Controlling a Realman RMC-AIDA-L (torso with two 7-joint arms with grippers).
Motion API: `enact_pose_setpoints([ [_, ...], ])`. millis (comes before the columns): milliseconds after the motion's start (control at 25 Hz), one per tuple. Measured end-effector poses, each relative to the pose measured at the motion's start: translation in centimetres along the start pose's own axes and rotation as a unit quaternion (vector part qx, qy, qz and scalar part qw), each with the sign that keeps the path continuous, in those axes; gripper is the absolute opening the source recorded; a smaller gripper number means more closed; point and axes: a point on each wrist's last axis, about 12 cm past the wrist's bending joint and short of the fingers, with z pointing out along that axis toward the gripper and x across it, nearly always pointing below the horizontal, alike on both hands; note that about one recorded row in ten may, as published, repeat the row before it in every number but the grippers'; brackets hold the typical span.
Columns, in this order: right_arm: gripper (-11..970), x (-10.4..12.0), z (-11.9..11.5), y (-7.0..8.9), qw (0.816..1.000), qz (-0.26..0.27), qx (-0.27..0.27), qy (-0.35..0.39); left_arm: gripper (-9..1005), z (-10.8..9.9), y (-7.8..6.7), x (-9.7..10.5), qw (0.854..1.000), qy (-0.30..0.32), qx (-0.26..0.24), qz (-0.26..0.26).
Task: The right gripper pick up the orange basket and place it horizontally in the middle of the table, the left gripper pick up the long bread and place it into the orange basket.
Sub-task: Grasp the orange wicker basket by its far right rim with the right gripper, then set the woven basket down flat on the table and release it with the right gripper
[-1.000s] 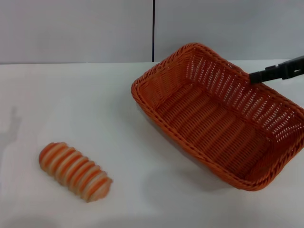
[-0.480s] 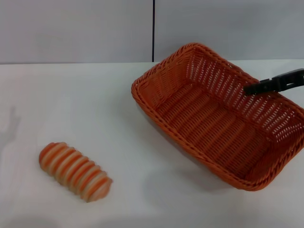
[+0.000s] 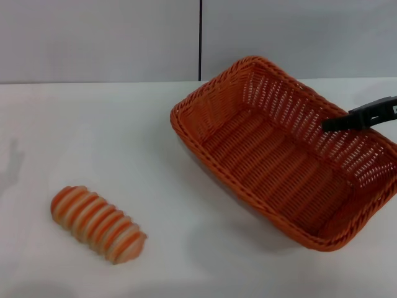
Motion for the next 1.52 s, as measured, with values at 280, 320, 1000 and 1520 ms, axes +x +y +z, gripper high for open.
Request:
enact_pose_setpoints([
  [280,294,0.0,-0.1,0.0,1.0,-0.002,-0.001,-0.005,859,0.1,0.0,0.0,1.0,0.0,0.001,-0.004],
  [320,249,0.0,-0.1,0.0,1.0,-0.003,-0.002,-0.005,859,0.1,0.0,0.0,1.0,-0.001,0.001,-0.004],
  [1000,158,1.6,-2.4,1.8,0.969,-0.115,-0.107,-0.193,859,1.0,-0.4,0.3,1.0,-0.001,0.006,-0.008],
  [1520,159,1.1,-5.7,2.8,0.939,-0.22,-0.167,-0.204,859,1.9,-1.0,0.6,1.0,0.001,0.022,-0.014],
])
